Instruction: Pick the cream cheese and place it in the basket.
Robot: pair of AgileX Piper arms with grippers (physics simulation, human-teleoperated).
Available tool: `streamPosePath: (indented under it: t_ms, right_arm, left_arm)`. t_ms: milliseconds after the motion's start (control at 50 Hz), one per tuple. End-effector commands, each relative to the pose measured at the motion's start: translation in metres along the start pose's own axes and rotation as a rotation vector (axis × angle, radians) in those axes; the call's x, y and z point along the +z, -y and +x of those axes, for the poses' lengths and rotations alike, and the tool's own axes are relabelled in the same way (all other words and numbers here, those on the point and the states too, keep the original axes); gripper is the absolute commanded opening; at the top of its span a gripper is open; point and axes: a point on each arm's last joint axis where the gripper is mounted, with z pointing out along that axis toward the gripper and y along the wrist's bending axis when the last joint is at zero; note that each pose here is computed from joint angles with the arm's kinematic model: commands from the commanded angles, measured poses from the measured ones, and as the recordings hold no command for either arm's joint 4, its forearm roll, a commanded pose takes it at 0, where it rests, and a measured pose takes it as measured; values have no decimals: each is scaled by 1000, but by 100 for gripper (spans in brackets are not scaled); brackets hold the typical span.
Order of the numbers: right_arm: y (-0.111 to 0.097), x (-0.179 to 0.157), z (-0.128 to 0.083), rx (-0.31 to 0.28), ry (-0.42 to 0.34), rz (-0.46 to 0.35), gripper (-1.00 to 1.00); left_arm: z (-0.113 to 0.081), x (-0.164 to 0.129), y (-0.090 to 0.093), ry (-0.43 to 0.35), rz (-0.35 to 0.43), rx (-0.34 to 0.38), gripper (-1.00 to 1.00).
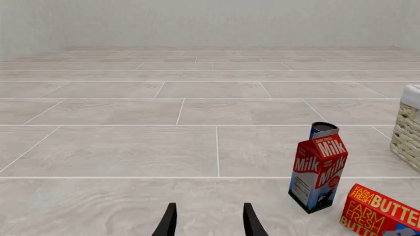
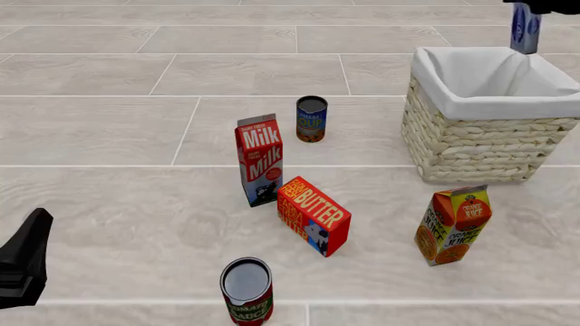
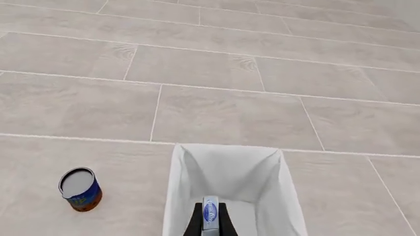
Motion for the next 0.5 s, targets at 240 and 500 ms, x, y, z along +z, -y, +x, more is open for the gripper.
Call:
streamPosePath:
  t_ms: [240, 500]
  right_arm:
    - [11, 62, -9, 23, -59, 20, -100]
    - [12, 91, 13, 66, -101, 23, -100]
  left_arm:
    - [0, 0, 0, 0, 0, 0, 100]
    - [0, 0, 0, 0, 0, 0, 100]
